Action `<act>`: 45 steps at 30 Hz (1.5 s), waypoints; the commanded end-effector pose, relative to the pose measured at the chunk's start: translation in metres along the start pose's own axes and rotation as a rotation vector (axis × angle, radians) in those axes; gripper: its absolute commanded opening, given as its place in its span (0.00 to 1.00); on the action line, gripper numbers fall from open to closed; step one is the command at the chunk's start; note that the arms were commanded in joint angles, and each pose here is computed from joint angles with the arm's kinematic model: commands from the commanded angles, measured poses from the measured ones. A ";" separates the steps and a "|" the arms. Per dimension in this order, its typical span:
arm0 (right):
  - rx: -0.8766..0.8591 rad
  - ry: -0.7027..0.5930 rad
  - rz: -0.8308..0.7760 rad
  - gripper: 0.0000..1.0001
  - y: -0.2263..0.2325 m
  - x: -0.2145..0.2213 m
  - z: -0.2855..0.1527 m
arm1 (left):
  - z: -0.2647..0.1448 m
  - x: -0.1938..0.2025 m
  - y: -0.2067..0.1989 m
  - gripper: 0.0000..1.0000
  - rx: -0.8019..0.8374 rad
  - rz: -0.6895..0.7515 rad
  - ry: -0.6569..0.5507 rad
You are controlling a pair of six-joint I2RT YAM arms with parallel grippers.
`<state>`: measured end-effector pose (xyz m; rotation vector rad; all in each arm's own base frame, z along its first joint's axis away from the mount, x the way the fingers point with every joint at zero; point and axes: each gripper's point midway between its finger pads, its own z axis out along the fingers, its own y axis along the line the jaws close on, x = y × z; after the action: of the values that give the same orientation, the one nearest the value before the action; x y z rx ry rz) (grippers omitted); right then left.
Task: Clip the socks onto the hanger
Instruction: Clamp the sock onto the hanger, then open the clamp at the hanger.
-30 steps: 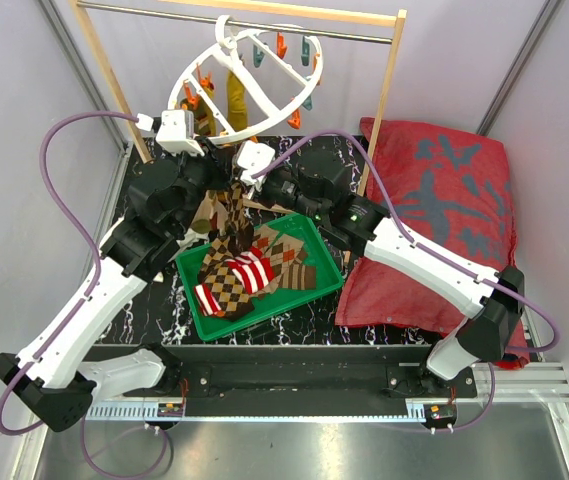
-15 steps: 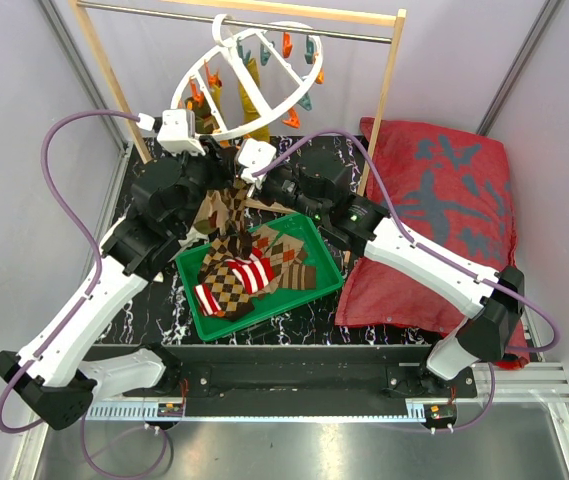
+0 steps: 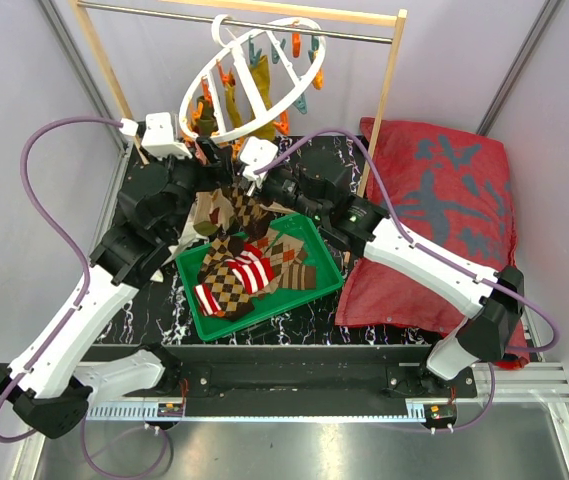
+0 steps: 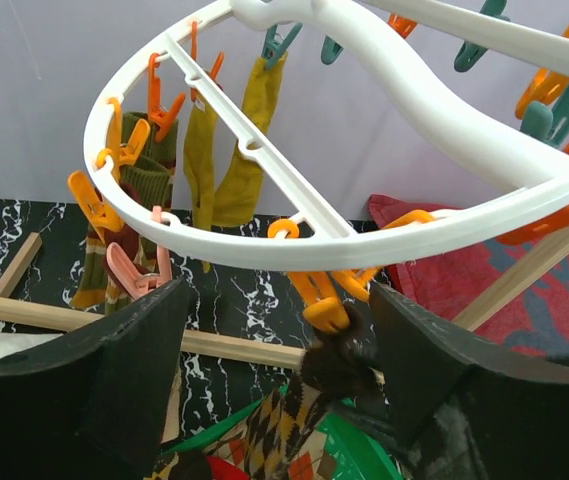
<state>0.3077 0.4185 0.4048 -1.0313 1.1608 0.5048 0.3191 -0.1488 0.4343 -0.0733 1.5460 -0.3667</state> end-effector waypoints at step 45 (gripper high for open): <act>-0.135 -0.321 0.283 0.78 -0.115 0.034 -0.027 | 0.052 0.015 -0.019 0.56 -0.019 -0.045 0.004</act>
<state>0.4189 0.3229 0.3773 -0.7715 1.1698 0.8637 0.3615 -0.1945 0.3934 -0.0657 1.6430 -0.4308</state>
